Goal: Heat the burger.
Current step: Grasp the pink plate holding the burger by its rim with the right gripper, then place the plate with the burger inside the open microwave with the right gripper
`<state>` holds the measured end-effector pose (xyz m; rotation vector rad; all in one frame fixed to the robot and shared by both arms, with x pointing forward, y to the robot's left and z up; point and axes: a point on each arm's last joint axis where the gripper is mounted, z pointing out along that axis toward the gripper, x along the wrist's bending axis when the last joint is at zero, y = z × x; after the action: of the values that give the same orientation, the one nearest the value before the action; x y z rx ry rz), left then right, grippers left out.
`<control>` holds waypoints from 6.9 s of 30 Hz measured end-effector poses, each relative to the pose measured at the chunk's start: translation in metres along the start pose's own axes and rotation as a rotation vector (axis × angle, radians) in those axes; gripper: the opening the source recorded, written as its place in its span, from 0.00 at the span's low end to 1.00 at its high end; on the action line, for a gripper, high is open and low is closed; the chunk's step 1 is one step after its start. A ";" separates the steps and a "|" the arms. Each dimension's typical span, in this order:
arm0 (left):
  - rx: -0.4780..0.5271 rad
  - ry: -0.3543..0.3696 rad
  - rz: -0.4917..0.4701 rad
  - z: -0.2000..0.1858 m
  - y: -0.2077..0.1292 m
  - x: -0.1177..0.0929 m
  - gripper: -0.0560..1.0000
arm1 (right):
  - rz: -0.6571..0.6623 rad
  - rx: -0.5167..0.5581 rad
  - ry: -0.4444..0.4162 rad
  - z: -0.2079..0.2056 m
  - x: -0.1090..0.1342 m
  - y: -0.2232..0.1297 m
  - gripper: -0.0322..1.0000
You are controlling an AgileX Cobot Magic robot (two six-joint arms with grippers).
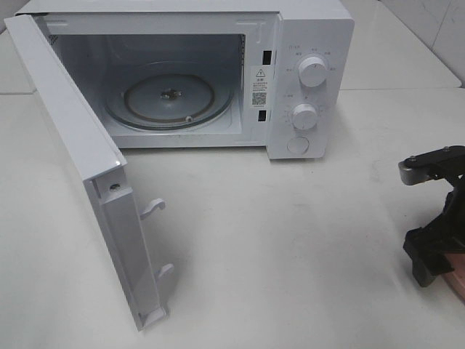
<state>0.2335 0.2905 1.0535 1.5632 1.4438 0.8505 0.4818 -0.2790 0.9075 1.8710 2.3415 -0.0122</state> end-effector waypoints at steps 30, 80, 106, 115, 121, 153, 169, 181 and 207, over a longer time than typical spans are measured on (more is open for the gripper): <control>0.000 0.000 0.000 0.000 0.000 0.000 0.99 | 0.057 0.029 -0.011 0.024 0.000 0.004 0.22; 0.000 0.000 0.000 0.000 0.000 0.000 0.99 | -0.041 -0.012 -0.308 -0.051 0.027 -0.019 0.08; 0.000 0.000 0.000 0.000 0.000 0.000 0.99 | -0.370 -0.083 -0.344 -0.083 0.093 -0.047 0.08; 0.000 0.000 0.000 0.000 0.000 0.000 0.99 | -0.528 -0.126 -0.335 -0.088 0.122 -0.062 0.08; 0.000 0.000 0.000 0.000 0.000 0.000 0.99 | -0.607 -0.142 -0.337 -0.090 0.135 -0.071 0.08; 0.000 0.000 0.000 0.000 0.000 0.000 0.99 | -1.243 -0.346 -0.330 -0.099 0.178 -0.084 0.08; 0.000 0.000 0.000 0.000 0.000 0.000 0.99 | -1.457 -0.426 -0.327 -0.100 0.187 -0.080 0.08; 0.000 0.000 0.000 0.000 0.000 0.000 0.99 | -1.511 -0.476 -0.308 -0.096 0.175 -0.056 0.09; 0.000 0.000 0.000 0.000 0.000 0.000 0.99 | -1.806 -0.608 -0.322 -0.092 0.144 -0.016 0.09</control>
<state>0.2335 0.2905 1.0535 1.5632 1.4438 0.8505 0.4260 -0.1339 0.9800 -0.6997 2.4158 0.1544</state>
